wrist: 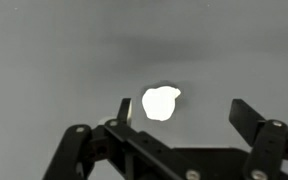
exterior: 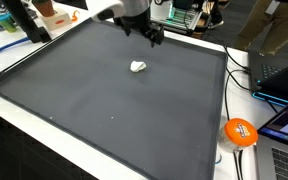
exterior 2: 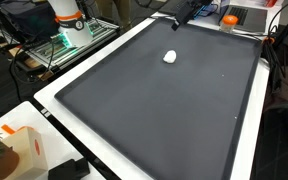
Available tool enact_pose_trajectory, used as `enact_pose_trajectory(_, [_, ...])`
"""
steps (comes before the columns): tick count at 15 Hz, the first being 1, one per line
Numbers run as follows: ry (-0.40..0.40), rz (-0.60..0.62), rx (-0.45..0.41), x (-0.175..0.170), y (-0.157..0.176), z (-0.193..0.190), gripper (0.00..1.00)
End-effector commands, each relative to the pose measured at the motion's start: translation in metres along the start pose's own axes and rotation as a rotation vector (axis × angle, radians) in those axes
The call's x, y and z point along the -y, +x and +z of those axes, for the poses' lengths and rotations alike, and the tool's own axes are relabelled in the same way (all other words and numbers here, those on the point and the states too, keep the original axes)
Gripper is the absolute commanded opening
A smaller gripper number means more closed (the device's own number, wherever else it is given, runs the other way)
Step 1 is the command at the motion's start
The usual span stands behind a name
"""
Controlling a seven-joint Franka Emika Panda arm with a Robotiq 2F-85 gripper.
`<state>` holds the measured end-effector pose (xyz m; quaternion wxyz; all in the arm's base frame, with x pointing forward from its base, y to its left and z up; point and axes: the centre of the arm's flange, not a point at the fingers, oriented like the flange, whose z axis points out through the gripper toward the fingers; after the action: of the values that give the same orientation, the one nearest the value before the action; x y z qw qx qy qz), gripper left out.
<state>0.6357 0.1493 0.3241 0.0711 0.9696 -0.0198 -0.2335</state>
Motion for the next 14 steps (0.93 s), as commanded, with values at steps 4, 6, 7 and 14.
enact_pose_trajectory(4, [0.012, 0.019, 0.063, -0.007, 0.04, 0.026, 1.0])
enact_pose_trajectory(6, [0.013, 0.055, 0.073, -0.005, 0.049, 0.029, 1.0])
enact_pose_trajectory(7, [-0.006, 0.1, 0.072, -0.009, 0.055, 0.032, 1.0])
enact_pose_trajectory(14, [0.034, 0.101, 0.316, -0.039, 0.084, 0.075, 1.0])
